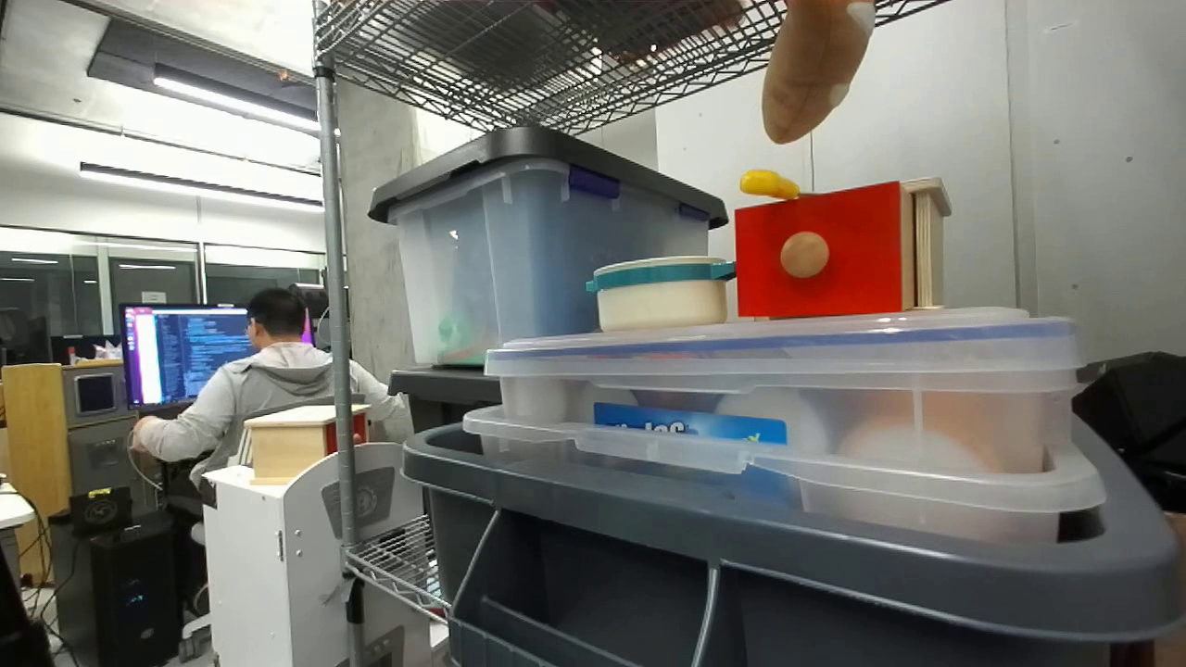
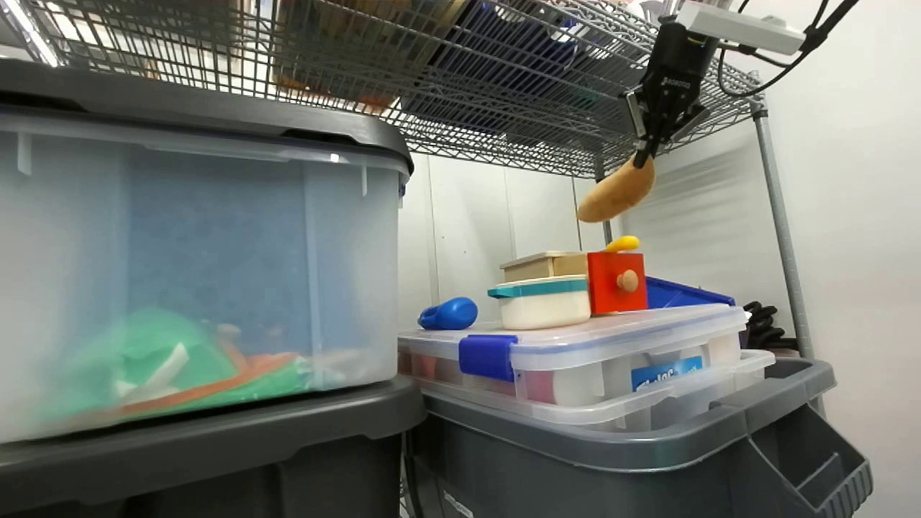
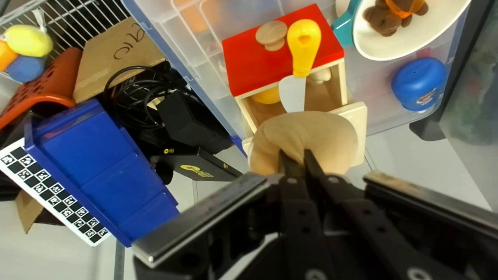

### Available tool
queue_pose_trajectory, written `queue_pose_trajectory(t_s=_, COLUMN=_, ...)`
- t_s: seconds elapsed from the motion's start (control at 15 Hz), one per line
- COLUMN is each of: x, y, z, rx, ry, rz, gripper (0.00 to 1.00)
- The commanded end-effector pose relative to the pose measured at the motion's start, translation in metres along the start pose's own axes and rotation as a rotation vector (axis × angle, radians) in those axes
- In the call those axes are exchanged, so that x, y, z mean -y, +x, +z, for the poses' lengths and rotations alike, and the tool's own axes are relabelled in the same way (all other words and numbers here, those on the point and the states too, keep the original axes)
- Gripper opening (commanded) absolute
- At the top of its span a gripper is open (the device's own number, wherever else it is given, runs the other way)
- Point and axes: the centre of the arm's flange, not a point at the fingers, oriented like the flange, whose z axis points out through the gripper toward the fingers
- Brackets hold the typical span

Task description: Put the bread plushy in the drawer

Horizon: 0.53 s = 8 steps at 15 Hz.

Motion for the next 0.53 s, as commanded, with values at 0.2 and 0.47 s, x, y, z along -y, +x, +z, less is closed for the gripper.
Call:
queue_pose_trajectory(t_s=0.2, x=-0.010, y=0.009, z=0.012, rx=0.017, ry=-0.010, rz=0.013, gripper=0.01)
queue_pose_trajectory(t_s=0.47, x=-0.020, y=0.012, z=0.037, rx=0.049, ry=-0.032, rz=0.029, gripper=0.01)
